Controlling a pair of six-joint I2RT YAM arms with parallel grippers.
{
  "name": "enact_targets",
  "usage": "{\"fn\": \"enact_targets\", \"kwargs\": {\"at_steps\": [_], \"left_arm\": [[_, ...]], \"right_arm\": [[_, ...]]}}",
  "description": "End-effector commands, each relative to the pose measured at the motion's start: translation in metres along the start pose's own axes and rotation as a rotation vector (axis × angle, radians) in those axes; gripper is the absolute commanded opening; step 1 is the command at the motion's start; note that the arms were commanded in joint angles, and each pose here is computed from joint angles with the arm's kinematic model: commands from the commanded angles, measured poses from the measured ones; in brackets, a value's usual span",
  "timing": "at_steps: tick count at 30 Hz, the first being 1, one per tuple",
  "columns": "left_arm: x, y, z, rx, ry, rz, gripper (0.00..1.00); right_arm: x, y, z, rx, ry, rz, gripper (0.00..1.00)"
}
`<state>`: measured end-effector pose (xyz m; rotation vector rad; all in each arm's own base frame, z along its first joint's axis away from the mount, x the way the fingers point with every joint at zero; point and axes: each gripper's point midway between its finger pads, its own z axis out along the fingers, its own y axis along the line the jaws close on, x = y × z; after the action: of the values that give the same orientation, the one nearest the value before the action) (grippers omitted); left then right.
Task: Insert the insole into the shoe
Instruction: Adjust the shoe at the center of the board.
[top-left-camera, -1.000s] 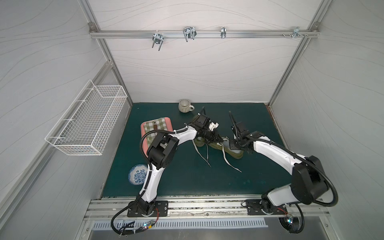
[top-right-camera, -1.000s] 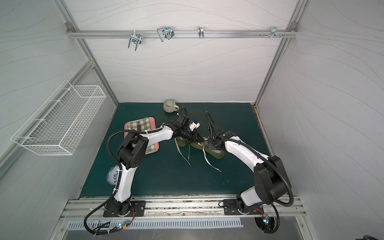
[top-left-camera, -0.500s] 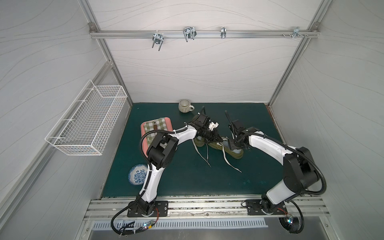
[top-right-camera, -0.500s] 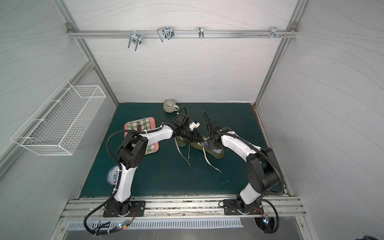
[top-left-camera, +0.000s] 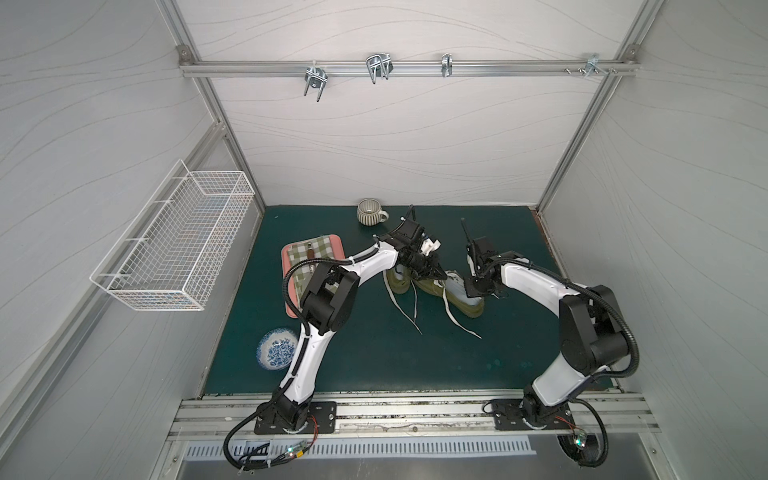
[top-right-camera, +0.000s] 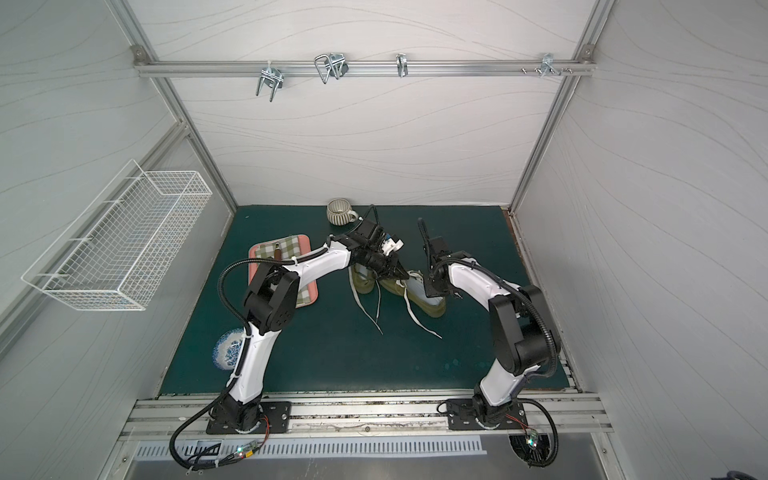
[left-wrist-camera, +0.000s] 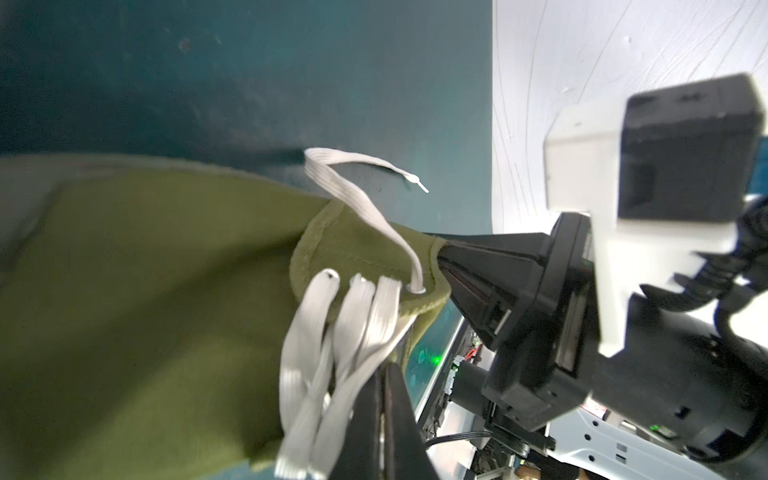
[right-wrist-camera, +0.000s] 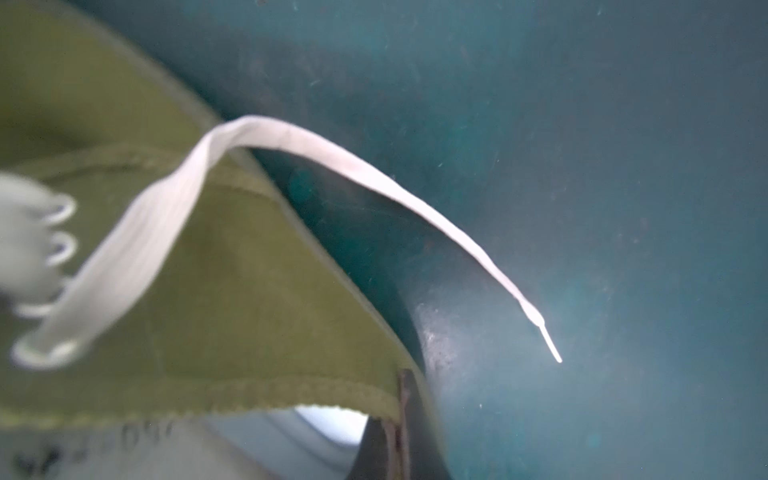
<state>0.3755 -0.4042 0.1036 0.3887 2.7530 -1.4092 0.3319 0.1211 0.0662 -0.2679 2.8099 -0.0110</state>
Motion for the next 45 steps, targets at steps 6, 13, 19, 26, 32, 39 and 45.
{"fn": "enact_targets", "kwargs": {"at_steps": [6,13,19,26,32,39,45], "left_arm": [[-0.025,0.006,-0.02,-0.115,-0.018,0.084,0.0],[-0.04,0.016,-0.026,-0.165,-0.02,0.095,0.0],[-0.05,0.022,-0.035,-0.181,-0.047,0.094,0.0],[-0.062,0.022,-0.065,-0.214,-0.111,0.067,0.37],[-0.059,0.012,-0.099,-0.225,-0.188,0.069,0.54],[-0.04,0.018,-0.135,-0.245,-0.262,0.052,0.59],[-0.019,0.032,-0.158,-0.277,-0.288,0.025,0.6]], "right_arm": [[0.012,0.025,-0.03,-0.183,-0.025,0.123,0.0],[0.006,0.062,-0.018,-0.398,-0.014,0.283,0.0],[-0.005,0.082,0.003,-0.427,-0.009,0.303,0.0],[-0.03,0.098,0.015,-0.425,-0.023,0.321,0.0],[-0.044,0.099,0.022,-0.403,-0.036,0.363,0.0],[-0.046,0.099,0.034,-0.404,-0.039,0.472,0.0],[-0.055,0.101,0.038,-0.399,-0.056,0.48,0.0]]}}
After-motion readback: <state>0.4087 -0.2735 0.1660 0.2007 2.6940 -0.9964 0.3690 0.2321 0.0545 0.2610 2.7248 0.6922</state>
